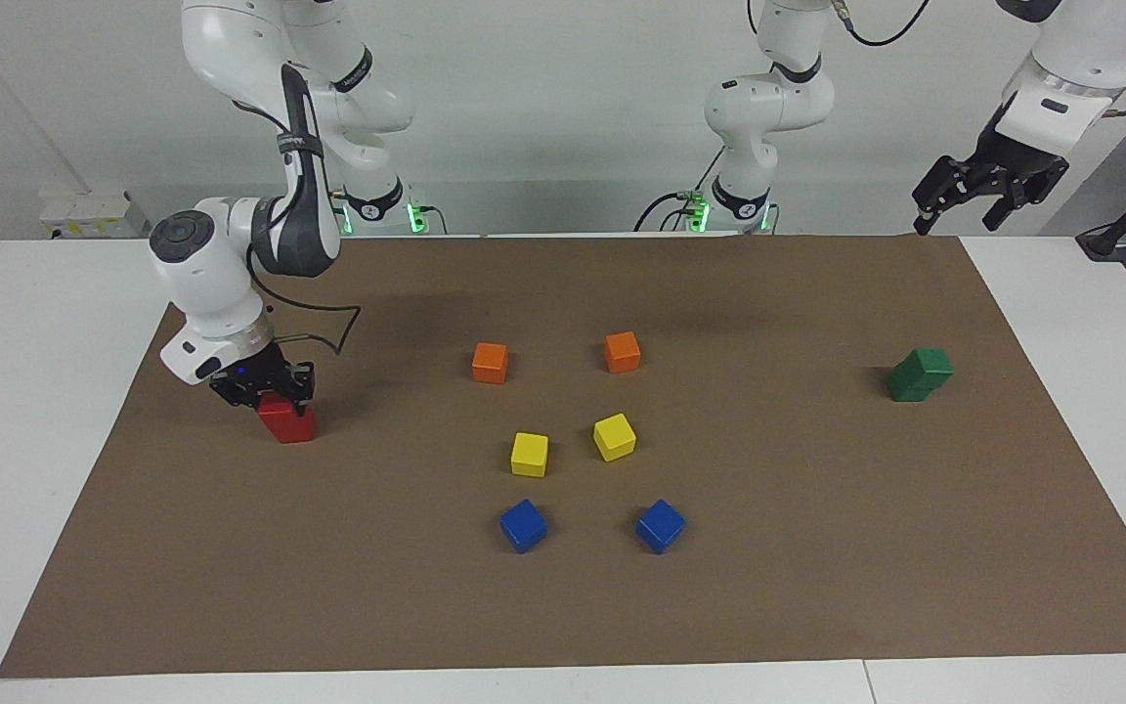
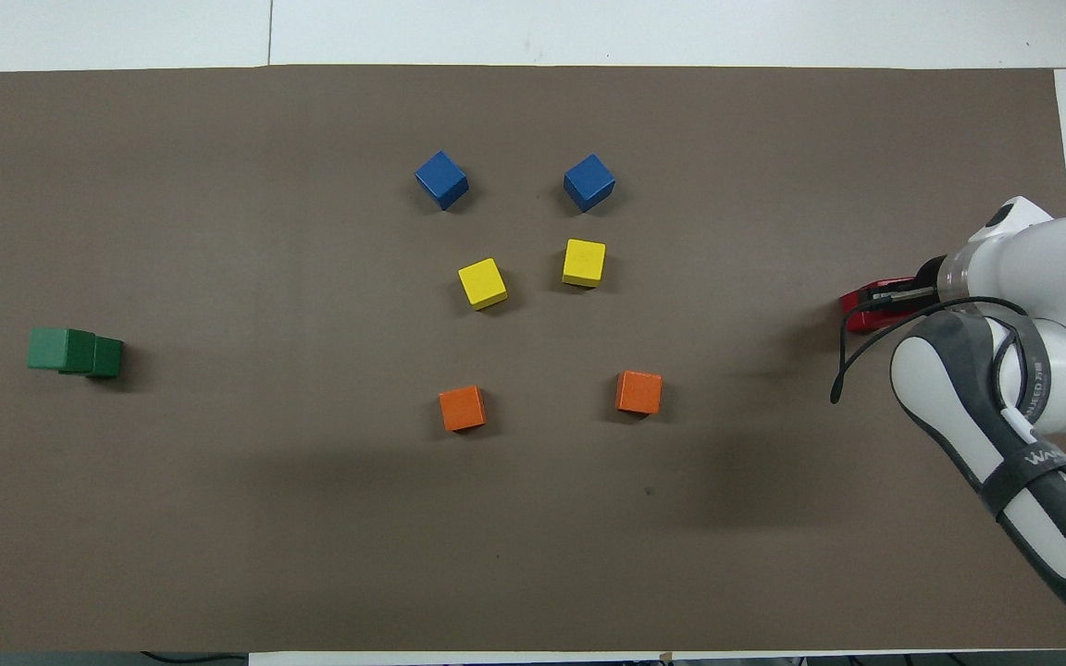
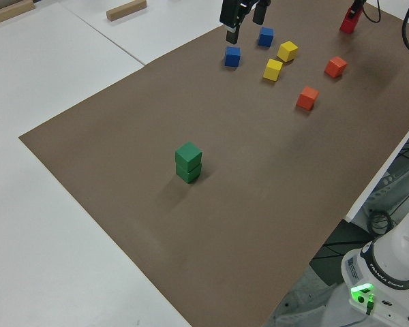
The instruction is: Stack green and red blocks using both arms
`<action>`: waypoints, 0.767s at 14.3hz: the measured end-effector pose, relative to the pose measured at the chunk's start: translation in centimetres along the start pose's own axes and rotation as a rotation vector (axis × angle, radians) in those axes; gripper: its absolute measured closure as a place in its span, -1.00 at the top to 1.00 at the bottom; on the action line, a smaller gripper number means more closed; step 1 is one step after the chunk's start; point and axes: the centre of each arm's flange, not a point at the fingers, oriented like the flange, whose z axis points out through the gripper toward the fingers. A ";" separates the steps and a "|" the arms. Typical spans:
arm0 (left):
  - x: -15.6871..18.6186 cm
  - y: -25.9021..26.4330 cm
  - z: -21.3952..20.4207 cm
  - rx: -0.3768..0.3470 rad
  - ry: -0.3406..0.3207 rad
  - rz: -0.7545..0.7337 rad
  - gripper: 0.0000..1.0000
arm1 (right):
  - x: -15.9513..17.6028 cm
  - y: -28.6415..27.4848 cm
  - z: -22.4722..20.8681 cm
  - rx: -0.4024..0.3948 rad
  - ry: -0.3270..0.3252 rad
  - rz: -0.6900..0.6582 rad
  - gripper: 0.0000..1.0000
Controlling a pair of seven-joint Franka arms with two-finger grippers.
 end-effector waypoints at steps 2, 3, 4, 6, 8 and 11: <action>0.0 0.1 0.0 0.000 0.000 0.001 1.00 | -0.1 0.0 0.1 0.000 -0.001 0.000 0.10; 0.0 0.0 0.0 0.000 0.000 0.001 1.00 | -0.1 0.0 0.1 0.000 -0.001 0.000 0.10; 0.0 0.1 0.0 0.000 0.000 0.002 1.00 | -0.1 0.0 0.1 0.000 -0.001 0.000 0.10; 0.0 0.2 0.0 0.000 0.001 0.004 1.00 | -0.1 0.0 0.1 0.000 -0.001 0.000 0.10; 0.0 0.2 0.0 0.000 0.002 0.004 1.00 | -0.1 0.0 0.1 0.000 -0.001 0.000 0.10; 0.0 0.2 0.0 0.000 0.003 0.004 1.00 | -0.1 0.0 0.1 0.000 -0.001 0.000 0.12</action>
